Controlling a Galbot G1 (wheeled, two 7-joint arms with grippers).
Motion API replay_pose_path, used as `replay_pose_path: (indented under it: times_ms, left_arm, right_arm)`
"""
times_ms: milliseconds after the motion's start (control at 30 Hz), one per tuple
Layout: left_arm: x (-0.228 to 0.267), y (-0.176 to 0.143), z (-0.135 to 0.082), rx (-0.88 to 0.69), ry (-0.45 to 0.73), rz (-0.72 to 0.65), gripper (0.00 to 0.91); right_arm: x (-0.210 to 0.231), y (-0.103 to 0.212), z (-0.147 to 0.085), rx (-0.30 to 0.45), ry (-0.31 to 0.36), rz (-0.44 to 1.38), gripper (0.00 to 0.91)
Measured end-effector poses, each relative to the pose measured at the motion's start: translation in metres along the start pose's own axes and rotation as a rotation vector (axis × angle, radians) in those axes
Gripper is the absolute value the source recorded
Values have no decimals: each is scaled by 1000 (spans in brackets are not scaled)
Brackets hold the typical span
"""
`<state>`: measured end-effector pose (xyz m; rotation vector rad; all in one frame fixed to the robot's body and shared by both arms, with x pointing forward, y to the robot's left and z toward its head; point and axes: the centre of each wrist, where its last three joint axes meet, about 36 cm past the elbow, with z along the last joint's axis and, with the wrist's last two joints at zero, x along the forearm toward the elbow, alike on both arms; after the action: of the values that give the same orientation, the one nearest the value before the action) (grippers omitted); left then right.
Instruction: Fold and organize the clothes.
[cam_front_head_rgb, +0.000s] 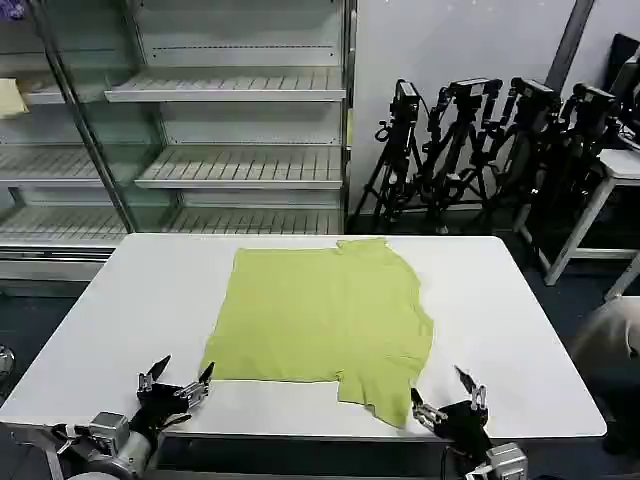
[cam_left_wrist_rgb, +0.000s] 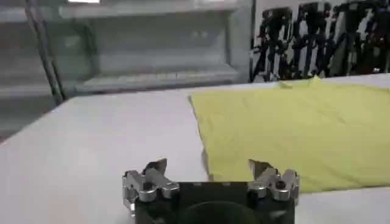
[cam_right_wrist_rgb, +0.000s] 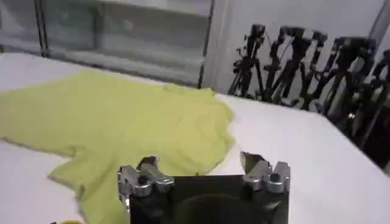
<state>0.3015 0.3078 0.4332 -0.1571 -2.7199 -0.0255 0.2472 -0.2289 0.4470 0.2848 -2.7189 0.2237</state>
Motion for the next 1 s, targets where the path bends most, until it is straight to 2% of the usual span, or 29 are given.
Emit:
replay_pose_path:
  times_ms: [500, 533, 567, 600, 633, 1000]
  left_arm:
    - [-7, -2, -1, 58, 49, 18, 907]
    - [-7, -2, -1, 59, 51, 19, 907]
    - [-8, -2, -1, 61, 53, 19, 464]
    - [-9, -2, 0, 64, 57, 21, 202]
    - [-10, -2, 1, 66, 60, 22, 10]
    - [-11, 0, 2, 87, 69, 27, 10]
  right_arm:
    - [1, 21, 0, -26, 68, -55, 907]
    - [1, 21, 0, -27, 73, -56, 796]
    - [1, 21, 0, -29, 78, -58, 60]
    - [2, 21, -1, -31, 81, -61, 0]
    - [2, 22, -1, -33, 84, -64, 0]
    - [-1, 25, -1, -48, 104, -83, 0]
